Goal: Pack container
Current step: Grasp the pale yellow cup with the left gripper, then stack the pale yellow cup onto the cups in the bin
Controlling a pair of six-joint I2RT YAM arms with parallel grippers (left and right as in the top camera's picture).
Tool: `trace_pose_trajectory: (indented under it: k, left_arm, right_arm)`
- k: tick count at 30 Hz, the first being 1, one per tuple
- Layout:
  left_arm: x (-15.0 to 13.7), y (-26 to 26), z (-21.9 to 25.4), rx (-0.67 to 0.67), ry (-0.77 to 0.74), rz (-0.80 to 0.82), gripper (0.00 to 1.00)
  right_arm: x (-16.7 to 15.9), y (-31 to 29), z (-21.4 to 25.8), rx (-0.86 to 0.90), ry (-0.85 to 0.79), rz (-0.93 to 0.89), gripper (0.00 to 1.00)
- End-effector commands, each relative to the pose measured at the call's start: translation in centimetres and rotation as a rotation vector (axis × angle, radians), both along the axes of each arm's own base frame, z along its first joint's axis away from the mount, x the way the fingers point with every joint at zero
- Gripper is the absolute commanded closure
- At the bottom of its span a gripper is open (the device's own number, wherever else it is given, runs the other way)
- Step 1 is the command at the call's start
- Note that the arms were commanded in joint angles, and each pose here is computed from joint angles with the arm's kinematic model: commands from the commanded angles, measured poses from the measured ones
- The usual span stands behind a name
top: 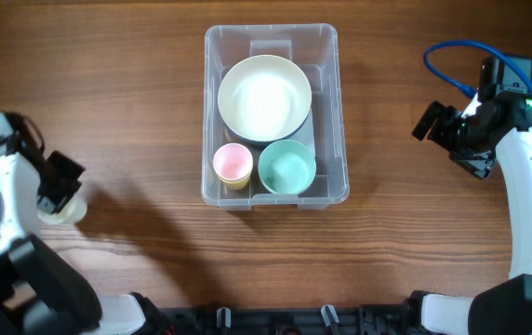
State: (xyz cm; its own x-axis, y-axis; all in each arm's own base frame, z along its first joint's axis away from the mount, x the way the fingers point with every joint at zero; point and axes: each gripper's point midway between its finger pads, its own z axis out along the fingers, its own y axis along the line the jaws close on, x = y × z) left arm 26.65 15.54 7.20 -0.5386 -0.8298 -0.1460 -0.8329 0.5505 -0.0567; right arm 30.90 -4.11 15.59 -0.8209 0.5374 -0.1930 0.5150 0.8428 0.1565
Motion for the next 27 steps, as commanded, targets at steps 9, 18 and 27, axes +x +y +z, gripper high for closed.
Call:
trace_pose_trajectory:
  k: [9,18,27]
  left_arm:
    - [5.9,-33.0,19.5,-0.039,-0.539,-1.024,0.96]
    - [4.2,-36.1,9.7,0.086,-0.171,-1.15,0.96]
    - [2.5,-34.8,9.2,0.088,-0.082,-1.133,0.96]
  right_arm:
    - [0.2,0.0,-0.1,-0.005,-0.005,0.01,0.0]
    - [0.2,0.0,-0.1,-0.006,-0.007,0.01,0.0]
    - [0.2,0.0,-0.1,-0.005,-0.007,0.01,0.0]
